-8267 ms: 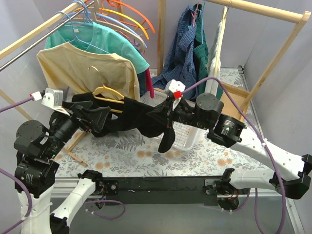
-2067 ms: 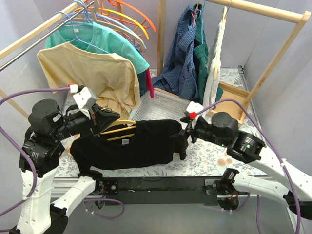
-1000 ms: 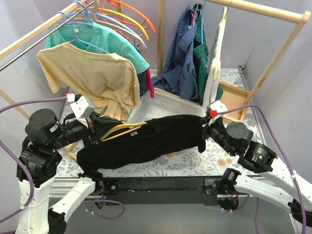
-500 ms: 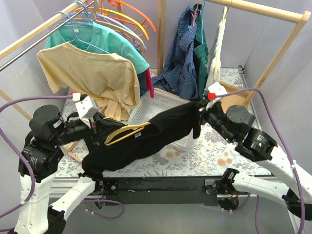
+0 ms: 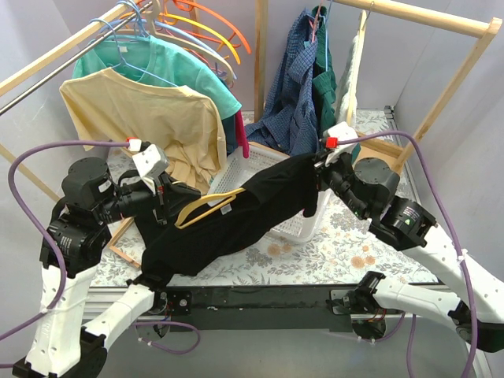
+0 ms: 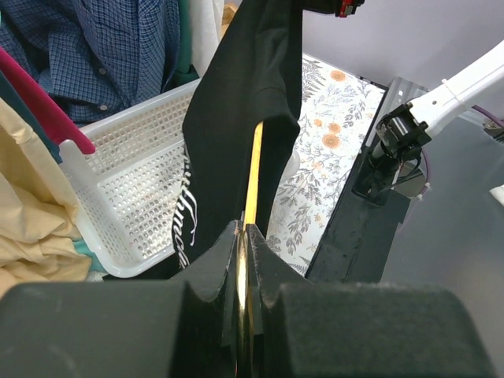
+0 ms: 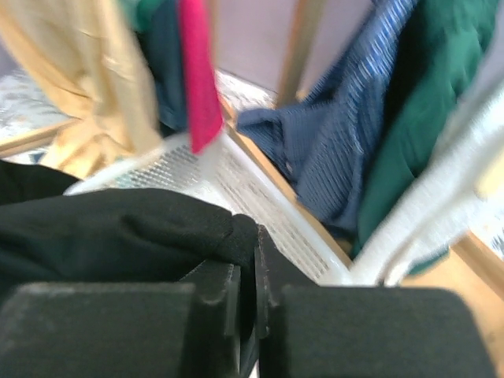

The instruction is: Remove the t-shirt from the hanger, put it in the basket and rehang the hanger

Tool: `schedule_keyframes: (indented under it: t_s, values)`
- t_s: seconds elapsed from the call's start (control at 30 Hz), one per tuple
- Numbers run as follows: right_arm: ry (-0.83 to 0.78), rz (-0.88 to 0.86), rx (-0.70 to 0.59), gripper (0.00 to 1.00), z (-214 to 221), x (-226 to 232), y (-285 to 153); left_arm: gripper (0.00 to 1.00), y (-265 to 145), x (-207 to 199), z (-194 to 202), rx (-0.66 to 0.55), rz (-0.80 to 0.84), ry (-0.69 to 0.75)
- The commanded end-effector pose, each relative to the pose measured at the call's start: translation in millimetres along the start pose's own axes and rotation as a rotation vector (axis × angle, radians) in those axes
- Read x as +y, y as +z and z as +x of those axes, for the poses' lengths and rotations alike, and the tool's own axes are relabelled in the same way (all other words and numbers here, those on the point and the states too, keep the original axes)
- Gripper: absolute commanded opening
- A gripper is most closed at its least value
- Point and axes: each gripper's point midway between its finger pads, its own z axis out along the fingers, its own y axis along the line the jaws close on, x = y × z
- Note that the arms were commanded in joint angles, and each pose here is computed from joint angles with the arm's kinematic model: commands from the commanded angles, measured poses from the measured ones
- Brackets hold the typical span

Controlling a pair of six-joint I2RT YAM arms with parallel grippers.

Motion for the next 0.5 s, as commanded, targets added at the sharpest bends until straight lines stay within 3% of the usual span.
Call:
schedule_keyframes:
  t_s: [0.0,0.03,0.1,0.37,0.47]
  values:
    - [0.055,0.158,-0.005,0.44,13.4,-35.3,-5.1,0.0,1.2,3.8,-3.6,-0.002,-0.01,0.024]
    - [0.047,0.097,0.016,0.59,22.6,-24.7,-4.7,0.0,2.1,4.6,-4.7,-0.002,-0.008,0.025]
    - [0.031,0.014,0.056,0.75,35.9,-12.2,-12.5,0.0,5.9,6.9,-4.8,0.007,0.002,0.028]
    - [-0.079,-0.47,-0.105,0.82,-59.6,55.2,-48.9,0.0,19.3,11.3,-3.9,0.016,0.047,0.009]
    - [-0.119,-0.672,-0.078,0.82,-56.6,92.7,-41.2,0.0,22.1,9.6,-3.8,0.023,0.072,0.001]
